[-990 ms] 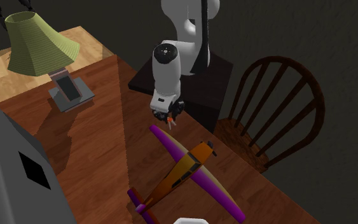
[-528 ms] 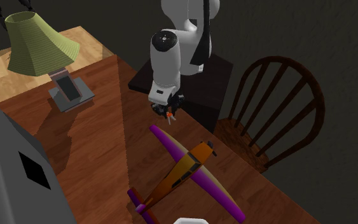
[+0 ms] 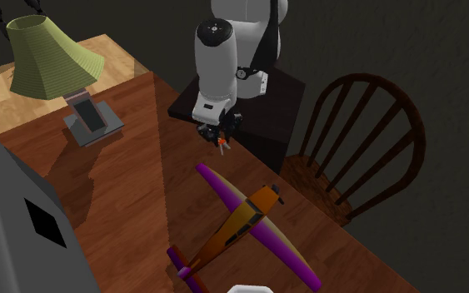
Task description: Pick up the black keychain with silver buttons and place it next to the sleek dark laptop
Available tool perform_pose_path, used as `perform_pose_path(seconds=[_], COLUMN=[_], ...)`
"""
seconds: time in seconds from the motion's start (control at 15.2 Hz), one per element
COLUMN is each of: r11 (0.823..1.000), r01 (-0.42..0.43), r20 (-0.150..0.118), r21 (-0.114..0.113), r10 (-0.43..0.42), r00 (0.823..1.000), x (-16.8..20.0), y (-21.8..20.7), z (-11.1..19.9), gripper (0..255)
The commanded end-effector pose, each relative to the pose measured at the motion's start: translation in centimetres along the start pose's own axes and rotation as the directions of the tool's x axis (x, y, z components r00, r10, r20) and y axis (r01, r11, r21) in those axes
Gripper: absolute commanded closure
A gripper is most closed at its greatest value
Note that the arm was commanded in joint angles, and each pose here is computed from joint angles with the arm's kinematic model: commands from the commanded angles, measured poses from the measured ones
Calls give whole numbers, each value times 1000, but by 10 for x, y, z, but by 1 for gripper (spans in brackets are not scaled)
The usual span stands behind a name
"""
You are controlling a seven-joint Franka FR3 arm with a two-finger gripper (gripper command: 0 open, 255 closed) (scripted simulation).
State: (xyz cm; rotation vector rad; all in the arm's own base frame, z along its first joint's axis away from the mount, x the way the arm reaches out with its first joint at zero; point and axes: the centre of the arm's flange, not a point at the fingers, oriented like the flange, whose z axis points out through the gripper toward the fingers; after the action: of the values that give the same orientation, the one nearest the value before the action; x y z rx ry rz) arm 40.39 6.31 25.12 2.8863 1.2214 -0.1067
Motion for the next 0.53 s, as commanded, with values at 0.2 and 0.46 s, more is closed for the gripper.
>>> perform_pose_path(seconds=[0.2, 0.46], r11=[1000, 1000], r01=[0, 0], r20=[0, 0], r21=[0, 0], r10=[0, 0], r00=[1000, 1000], x=[-2, -3], y=[0, 0], z=[-26, -47], gripper=[255, 255])
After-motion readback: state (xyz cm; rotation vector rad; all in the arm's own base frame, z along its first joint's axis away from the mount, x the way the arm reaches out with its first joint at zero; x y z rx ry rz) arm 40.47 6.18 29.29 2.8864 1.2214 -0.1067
